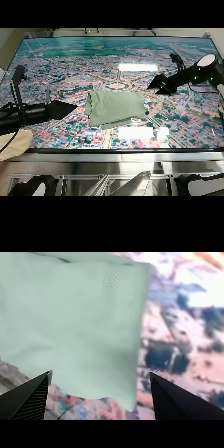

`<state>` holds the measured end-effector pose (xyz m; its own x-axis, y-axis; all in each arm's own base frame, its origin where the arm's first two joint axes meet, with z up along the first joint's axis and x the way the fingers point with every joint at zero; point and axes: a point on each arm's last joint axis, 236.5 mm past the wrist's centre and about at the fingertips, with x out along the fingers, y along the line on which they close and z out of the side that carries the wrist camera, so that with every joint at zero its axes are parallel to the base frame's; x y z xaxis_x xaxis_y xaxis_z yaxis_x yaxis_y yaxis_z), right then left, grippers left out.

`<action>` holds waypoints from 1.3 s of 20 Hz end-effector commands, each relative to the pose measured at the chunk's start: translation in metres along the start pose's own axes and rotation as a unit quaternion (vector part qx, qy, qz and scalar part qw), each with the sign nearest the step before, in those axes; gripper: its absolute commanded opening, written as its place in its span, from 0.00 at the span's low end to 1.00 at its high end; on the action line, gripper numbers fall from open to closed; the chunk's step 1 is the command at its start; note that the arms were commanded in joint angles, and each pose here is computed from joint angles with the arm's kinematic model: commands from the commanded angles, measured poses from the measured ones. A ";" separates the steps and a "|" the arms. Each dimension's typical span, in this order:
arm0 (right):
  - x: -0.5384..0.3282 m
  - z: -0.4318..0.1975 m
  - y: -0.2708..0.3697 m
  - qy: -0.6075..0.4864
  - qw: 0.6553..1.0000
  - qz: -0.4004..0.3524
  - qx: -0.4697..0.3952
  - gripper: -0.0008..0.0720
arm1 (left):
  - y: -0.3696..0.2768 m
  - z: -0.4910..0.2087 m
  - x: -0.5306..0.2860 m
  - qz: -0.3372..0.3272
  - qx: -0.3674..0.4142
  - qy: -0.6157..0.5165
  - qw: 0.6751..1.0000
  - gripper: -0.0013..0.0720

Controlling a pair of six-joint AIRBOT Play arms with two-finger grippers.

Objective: Fold the shirts.

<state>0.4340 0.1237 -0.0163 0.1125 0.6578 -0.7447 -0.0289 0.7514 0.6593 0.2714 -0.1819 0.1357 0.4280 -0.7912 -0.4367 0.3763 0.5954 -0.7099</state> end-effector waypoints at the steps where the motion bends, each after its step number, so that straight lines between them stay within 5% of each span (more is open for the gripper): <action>1: 0.036 -0.013 -0.031 0.005 0.998 0.032 0.048 0.96 | 0.000 0.000 0.000 0.000 -0.007 -0.001 1.000 0.05; 10: 0.115 -0.037 0.013 0.070 0.986 0.130 0.074 0.95 | 0.000 0.000 0.000 0.000 -0.015 0.000 1.000 0.05; 11: 0.117 -0.035 0.026 0.065 0.984 0.150 0.067 0.81 | 0.000 0.000 0.000 0.000 -0.015 0.000 1.000 0.05; 14: 0.106 -0.018 0.068 0.033 0.971 0.231 0.052 0.05 | 0.000 -0.001 0.000 0.000 -0.015 0.000 1.000 0.05; 19: 0.014 0.031 0.106 -0.050 0.963 0.263 0.022 0.04 | -0.002 -0.005 0.000 -0.004 -0.015 0.009 1.000 0.05; 23: -0.152 0.109 0.031 -0.246 0.952 0.143 0.109 0.04 | -0.003 -0.007 0.000 -0.006 -0.015 0.013 1.000 0.05; 26: -0.290 0.099 -0.032 -0.381 0.895 0.097 0.211 0.04 | -0.004 -0.009 0.000 -0.008 -0.015 0.018 1.000 0.05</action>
<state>0.5182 0.0214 0.1349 0.6077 0.6795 -0.4111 0.0719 0.4685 0.8806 0.2650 -0.1842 0.1342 0.4025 -0.8012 -0.4429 0.3540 0.5824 -0.7318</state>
